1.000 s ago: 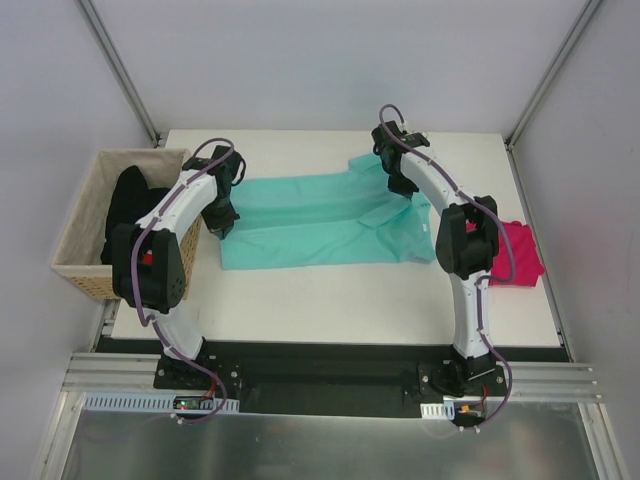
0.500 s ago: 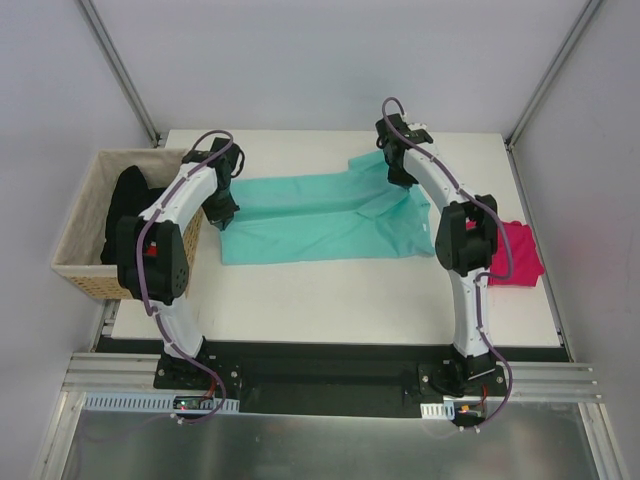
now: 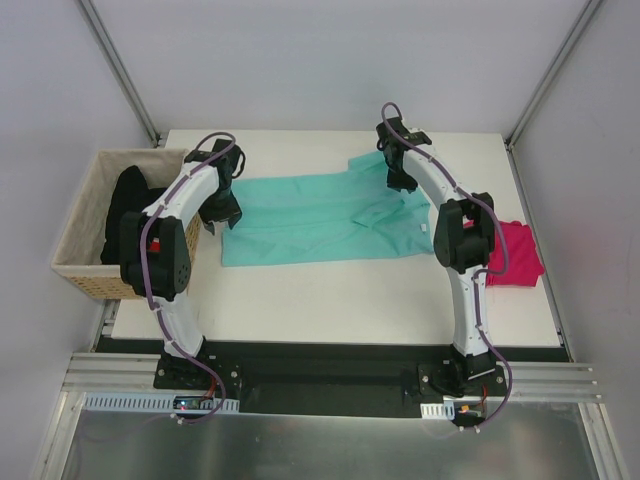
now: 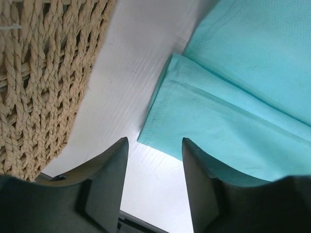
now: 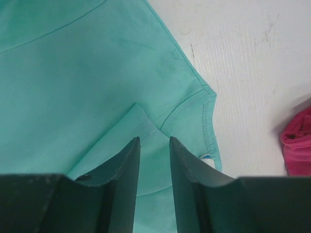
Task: Fold and stack the t-shirts
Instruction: Fold the flattened tshirt in 1/3 of the way
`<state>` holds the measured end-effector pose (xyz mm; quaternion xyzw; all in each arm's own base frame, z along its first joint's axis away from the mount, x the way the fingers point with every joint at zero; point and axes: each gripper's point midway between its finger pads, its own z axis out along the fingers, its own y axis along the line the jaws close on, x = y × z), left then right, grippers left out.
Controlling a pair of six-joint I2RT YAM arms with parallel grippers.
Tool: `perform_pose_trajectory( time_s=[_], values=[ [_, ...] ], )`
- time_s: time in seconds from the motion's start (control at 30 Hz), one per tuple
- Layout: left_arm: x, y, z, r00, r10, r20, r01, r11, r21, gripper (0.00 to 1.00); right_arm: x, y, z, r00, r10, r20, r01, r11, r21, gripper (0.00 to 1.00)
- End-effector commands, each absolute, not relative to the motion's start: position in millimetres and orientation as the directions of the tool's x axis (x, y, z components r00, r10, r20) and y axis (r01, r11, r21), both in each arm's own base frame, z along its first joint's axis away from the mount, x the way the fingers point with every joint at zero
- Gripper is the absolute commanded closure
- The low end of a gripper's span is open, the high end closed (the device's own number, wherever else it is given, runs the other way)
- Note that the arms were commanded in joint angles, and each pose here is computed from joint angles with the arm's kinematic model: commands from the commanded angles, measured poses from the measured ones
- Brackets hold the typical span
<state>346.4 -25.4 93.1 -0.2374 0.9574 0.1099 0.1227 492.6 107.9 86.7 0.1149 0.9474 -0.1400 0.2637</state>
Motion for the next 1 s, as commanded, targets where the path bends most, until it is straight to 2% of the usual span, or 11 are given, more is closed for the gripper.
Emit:
perform_pose_trajectory(
  time_s=[0.0,0.47,0.6,0.8,0.83,0.87,0.97],
  values=[
    [356,-20,101,-0.840,-0.443,-0.313,-0.504,0.851,0.146,0.50,504,109,101,-0.812,0.148,-0.564,0.291,0.941,-0.171,0.66],
    [362,-26,118,-0.826,-0.448,-0.342,-0.503,0.860,0.087,0.51,490,100,137,-0.778,0.161,-0.608,0.312,0.938,-0.150,0.67],
    [360,-28,122,-0.826,-0.444,-0.346,-0.495,0.866,0.069,0.51,477,88,149,-0.766,0.163,-0.622,0.336,0.926,-0.172,0.67],
    [351,-29,119,-0.833,-0.439,-0.336,-0.485,0.872,0.064,0.52,436,83,142,-0.793,0.199,-0.576,0.350,0.922,-0.163,0.69],
    [349,-29,120,-0.833,-0.441,-0.335,-0.486,0.872,0.062,0.52,426,83,134,-0.804,0.212,-0.555,0.358,0.919,-0.166,0.71],
    [349,-29,122,-0.829,-0.441,-0.343,-0.487,0.871,0.058,0.52,419,82,129,-0.812,0.218,-0.542,0.361,0.917,-0.171,0.80],
    [345,-27,124,-0.827,-0.442,-0.349,-0.490,0.870,0.060,0.52,398,88,117,-0.830,0.228,-0.510,0.356,0.919,-0.168,0.93]
  ],
)
